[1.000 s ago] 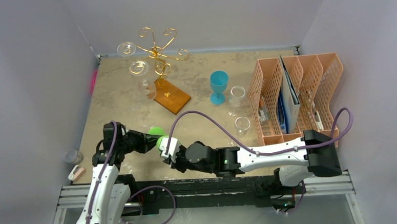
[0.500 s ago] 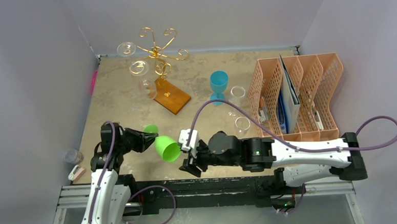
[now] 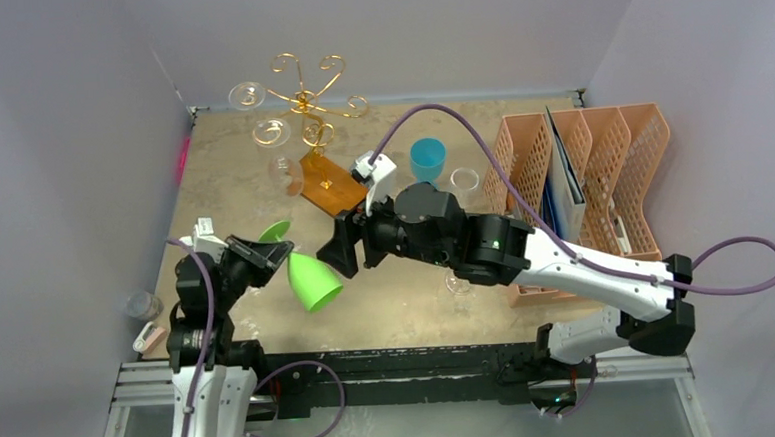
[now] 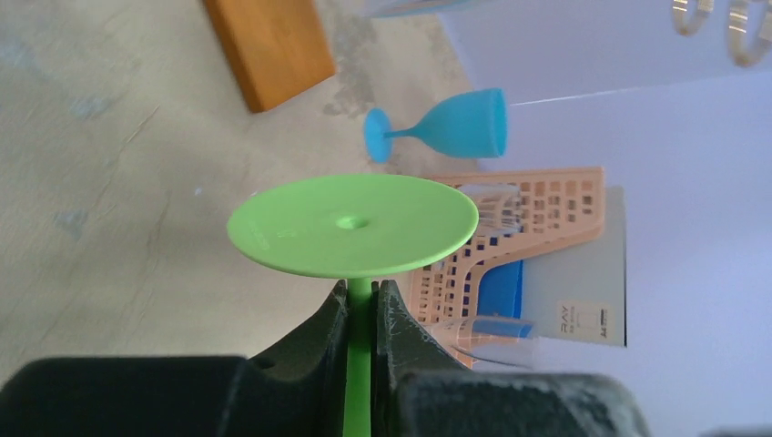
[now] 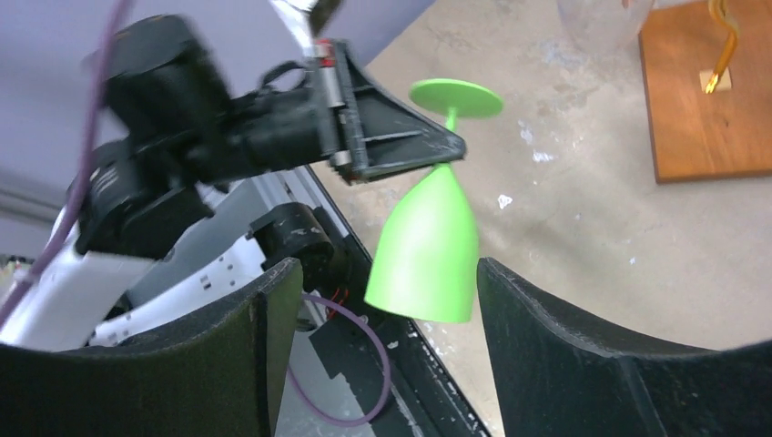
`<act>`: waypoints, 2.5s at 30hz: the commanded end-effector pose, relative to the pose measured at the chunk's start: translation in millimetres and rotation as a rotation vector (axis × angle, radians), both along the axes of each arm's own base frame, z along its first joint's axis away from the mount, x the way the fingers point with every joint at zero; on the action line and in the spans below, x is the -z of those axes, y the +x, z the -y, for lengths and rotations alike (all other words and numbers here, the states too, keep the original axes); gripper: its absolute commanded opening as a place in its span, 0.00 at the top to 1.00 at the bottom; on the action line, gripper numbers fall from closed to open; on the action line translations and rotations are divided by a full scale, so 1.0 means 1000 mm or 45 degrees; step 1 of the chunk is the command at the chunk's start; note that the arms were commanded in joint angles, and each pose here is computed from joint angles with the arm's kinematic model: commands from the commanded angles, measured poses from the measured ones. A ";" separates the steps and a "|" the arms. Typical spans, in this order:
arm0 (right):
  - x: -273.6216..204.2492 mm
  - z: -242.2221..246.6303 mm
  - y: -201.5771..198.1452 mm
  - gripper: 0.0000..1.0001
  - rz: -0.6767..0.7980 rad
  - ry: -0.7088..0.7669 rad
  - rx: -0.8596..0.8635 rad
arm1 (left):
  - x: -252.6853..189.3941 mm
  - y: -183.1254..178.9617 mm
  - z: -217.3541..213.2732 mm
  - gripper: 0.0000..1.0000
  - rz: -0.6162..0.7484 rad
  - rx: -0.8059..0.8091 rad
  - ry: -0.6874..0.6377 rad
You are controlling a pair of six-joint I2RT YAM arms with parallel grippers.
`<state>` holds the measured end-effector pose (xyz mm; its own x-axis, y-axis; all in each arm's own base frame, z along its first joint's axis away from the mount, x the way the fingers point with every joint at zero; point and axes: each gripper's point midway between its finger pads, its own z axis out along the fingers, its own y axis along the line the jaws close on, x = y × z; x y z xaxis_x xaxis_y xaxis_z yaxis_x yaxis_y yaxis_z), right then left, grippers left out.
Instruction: Place the wine glass upside down on the wine glass rack
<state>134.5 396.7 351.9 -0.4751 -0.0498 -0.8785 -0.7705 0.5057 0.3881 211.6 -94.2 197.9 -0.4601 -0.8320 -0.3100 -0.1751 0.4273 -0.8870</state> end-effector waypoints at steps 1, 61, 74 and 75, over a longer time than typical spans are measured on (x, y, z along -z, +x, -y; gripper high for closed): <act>0.004 -0.007 0.008 0.27 -0.202 0.011 0.077 | -0.061 -0.010 0.006 1.00 0.471 0.099 0.147; -0.057 -0.024 0.056 0.99 -1.135 0.646 0.102 | -0.181 -0.043 0.074 1.00 1.735 1.003 0.794; -0.054 0.003 0.088 1.00 -1.000 0.640 0.285 | -0.169 -0.034 0.069 0.48 1.526 0.955 0.734; -0.055 0.010 0.094 1.00 -0.961 0.639 0.314 | -0.167 -0.030 0.068 0.47 1.496 0.937 0.731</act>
